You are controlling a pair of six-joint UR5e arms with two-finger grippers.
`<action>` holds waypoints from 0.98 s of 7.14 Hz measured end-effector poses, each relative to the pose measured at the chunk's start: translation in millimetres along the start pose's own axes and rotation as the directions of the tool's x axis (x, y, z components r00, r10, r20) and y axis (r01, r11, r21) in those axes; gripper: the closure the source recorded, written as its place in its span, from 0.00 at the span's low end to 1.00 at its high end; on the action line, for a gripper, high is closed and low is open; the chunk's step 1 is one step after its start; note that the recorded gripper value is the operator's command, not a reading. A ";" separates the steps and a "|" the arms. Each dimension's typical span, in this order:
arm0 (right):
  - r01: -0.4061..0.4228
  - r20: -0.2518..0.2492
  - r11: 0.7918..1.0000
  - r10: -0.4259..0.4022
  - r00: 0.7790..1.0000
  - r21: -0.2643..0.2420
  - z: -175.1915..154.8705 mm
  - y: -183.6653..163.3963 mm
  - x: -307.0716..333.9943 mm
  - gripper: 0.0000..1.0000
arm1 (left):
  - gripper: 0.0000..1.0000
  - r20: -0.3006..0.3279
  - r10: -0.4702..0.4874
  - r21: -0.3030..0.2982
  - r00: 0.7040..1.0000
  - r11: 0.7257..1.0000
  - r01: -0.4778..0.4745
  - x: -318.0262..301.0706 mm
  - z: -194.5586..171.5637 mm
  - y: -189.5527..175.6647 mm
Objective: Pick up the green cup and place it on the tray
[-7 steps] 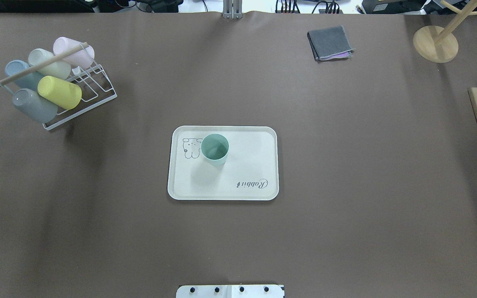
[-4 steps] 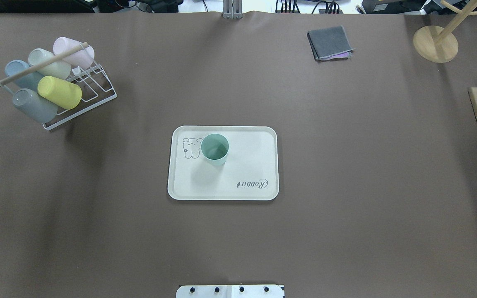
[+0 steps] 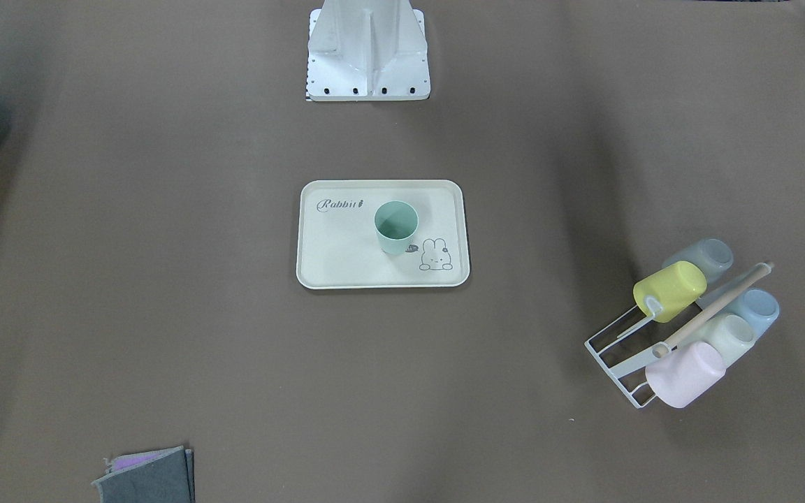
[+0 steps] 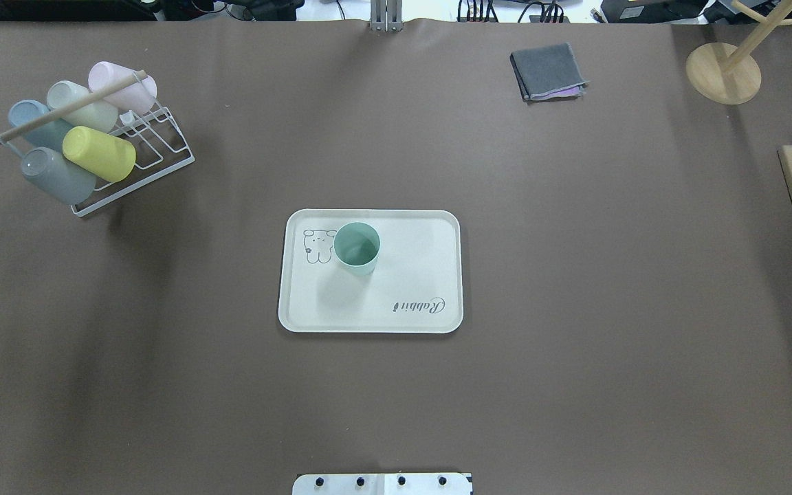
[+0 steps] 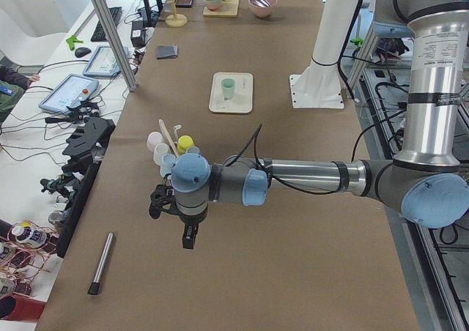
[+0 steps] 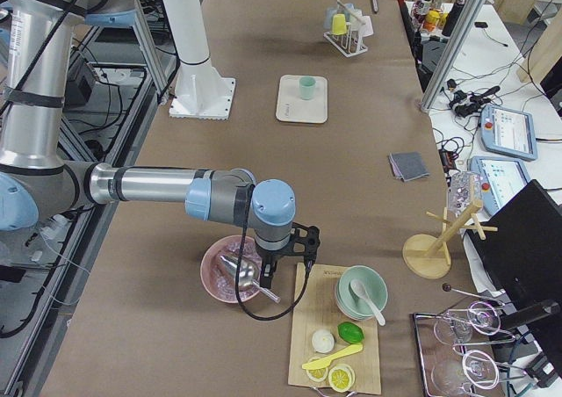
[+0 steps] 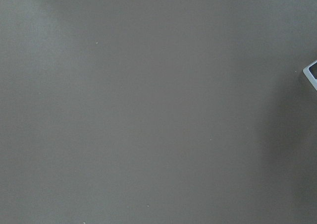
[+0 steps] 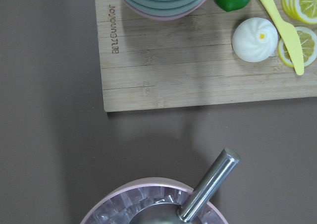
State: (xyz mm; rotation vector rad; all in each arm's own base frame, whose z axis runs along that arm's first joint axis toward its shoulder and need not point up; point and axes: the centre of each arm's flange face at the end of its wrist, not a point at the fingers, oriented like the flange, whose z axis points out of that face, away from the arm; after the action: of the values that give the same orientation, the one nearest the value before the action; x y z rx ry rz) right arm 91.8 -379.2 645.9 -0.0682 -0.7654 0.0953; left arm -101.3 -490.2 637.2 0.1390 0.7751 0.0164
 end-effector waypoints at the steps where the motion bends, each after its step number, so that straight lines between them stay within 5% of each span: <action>1: 0.000 0.000 1.000 0.000 1.000 0.000 0.0 0.0 0.0 0.00 | 0.01 0.001 -0.002 -0.002 1.000 1.000 0.002 -0.7 0.6 0.5; 7: -0.004 0.000 1.000 0.004 1.000 -0.004 1.3 1.7 1.2 0.00 | 0.01 0.002 -0.015 -0.018 1.000 1.000 0.015 -7.4 8.0 5.9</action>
State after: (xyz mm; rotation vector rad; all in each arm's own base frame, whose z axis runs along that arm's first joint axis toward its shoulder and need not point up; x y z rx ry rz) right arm 91.7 -377.3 647.5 -0.0733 -0.7655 0.0973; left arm -100.8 -485.8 648.8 0.1158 0.7741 0.0088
